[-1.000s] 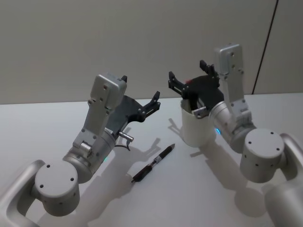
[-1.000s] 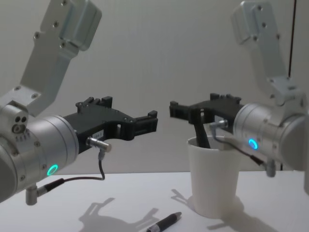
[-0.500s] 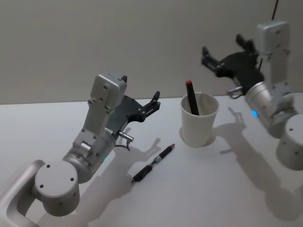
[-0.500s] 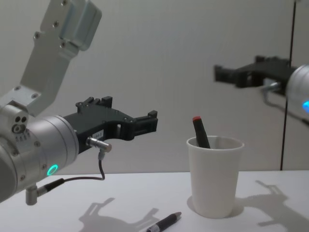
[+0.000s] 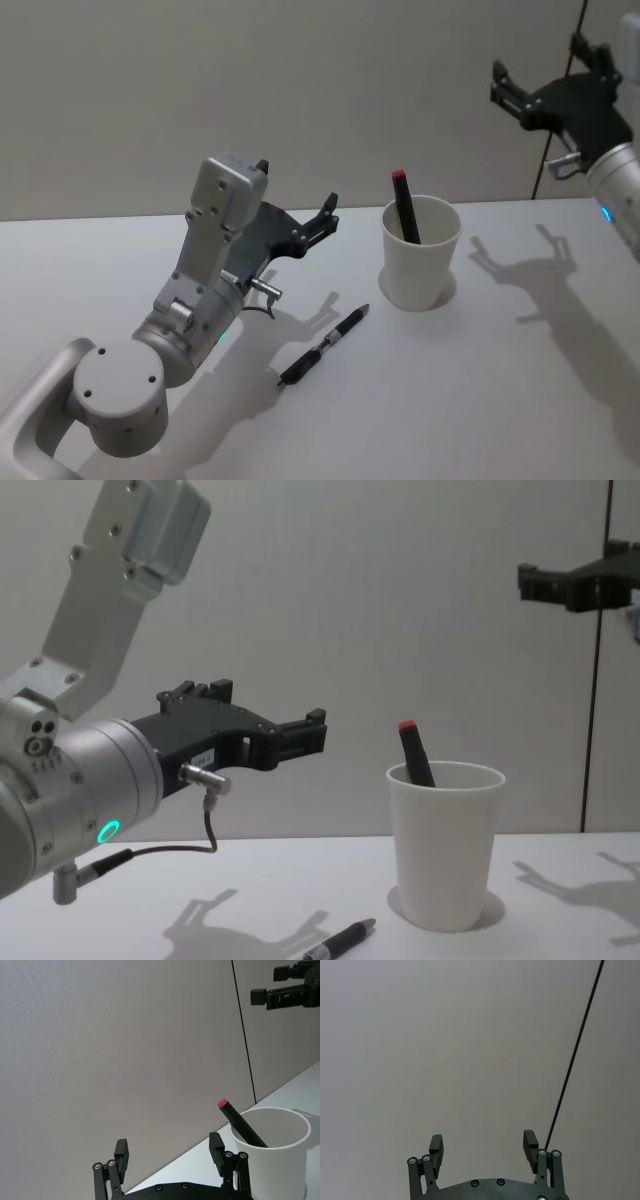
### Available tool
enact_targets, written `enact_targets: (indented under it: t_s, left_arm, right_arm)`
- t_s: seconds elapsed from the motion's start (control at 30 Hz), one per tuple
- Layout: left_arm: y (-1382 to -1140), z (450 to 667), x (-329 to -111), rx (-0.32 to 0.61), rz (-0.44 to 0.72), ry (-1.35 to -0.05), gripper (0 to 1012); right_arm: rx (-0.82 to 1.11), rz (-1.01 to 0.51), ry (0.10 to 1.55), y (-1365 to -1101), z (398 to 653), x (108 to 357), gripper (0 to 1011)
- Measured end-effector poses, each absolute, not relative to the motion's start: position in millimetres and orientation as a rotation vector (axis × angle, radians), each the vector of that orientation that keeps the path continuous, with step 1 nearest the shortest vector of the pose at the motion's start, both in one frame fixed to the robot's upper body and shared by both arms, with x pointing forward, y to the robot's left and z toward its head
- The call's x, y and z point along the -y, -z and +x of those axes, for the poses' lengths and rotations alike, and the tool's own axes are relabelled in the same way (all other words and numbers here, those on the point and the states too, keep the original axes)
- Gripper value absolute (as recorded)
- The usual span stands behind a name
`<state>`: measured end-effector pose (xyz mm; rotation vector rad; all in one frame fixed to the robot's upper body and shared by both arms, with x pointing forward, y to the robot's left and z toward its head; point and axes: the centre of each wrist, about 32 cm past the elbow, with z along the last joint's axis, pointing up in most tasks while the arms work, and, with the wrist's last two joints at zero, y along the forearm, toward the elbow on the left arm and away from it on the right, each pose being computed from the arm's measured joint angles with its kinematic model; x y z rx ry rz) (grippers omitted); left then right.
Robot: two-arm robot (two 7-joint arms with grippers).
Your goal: Place the pen into the pen holder.
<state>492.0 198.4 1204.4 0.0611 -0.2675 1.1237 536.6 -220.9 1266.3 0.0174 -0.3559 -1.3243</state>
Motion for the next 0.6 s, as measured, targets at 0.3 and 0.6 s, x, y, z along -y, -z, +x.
enact_targets:
  t_s: [0.3,0.6]
  left_arm:
    - [-1204.4,492.0,-198.4,0.268,0.061,-1.124,1001]
    - [-1204.4,492.0,-198.4,0.267,0.061,-1.124,1001]
  right_arm:
    - [0.366,0.013,1.305,-1268.5,536.4,221.9,1001]
    - [0.357,-0.005,1.206,-1272.8,538.4,219.2,1001]
